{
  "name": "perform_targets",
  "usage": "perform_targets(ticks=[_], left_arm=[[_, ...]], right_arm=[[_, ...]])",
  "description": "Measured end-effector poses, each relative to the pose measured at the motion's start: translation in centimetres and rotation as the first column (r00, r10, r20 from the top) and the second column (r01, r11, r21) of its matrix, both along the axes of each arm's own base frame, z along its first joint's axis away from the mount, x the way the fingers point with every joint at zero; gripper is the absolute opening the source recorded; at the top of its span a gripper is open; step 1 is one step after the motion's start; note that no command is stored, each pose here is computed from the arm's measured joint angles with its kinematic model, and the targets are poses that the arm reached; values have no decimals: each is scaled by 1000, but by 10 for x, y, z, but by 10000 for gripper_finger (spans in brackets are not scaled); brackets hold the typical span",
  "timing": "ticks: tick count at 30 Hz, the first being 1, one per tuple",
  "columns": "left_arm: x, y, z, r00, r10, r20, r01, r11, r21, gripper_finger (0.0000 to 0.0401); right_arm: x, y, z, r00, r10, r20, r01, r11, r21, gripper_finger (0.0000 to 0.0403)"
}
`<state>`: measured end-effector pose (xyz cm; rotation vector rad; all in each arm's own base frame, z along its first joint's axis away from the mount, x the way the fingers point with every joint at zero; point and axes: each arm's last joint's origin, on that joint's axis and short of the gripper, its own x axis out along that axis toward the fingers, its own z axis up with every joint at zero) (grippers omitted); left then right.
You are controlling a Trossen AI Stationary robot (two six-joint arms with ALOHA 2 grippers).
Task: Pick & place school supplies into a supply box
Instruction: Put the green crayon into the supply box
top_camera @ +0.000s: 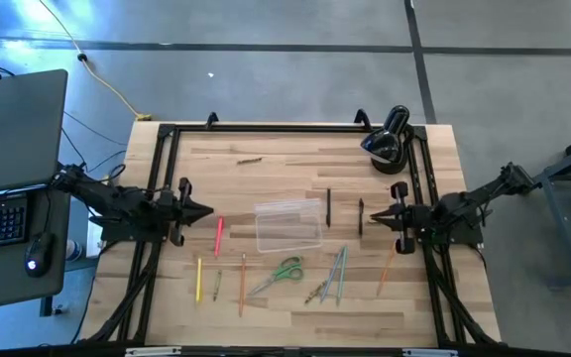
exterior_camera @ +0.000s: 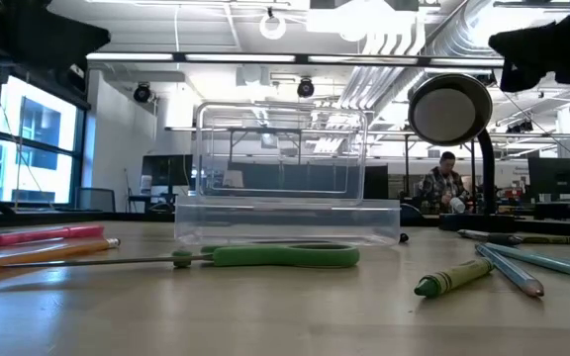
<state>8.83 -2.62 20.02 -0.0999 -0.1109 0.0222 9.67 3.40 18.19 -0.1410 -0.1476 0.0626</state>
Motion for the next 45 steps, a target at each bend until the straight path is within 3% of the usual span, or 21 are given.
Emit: perform_targets(ticks=[5, 12, 18, 22, 26, 29, 34, 37, 45], left_arm=[[-4, 4, 13, 996, 86, 29, -86, 996, 14, 44], [-5, 5, 16, 993, 117, 25, -118, 993, 20, 44], [-5, 9, 16, 970, 242, 14, -242, 969, 43, 44], [-5, 8, 16, 973, 229, 15, -229, 972, 49, 44], [-5, 6, 17, 987, 157, 33, -159, 987, 35, 44], [-5, 6, 19, 989, 143, 46, -143, 990, -10, 44], [-5, 6, 19, 988, 144, 52, -144, 989, -18, 54], [-6, 7, 23, 983, 166, 82, -163, 986, -44, 84], [-7, 10, 26, 960, 263, 98, -256, 963, -85, 189]], right_arm=[[-1, 0, 8, 996, 40, 75, -45, 997, 60, 0], [-2, 0, 11, 992, 16, 127, -1, 993, -116, 0], [-5, -4, 21, 969, -101, 227, 154, 961, -230, 0], [-6, -5, 23, 957, -156, 245, 221, 940, -261, 0], [-6, -3, 22, 963, -87, 255, 159, 947, -279, 0], [-6, -3, 24, 961, -75, 264, 135, 967, -218, 0], [-7, -8, 24, 948, -228, 221, 244, 969, -48, 8], [-6, -9, 23, 946, -247, 208, 252, 968, 5, 29], [-4, -8, 21, 953, -243, 183, 246, 969, 7, 108]])
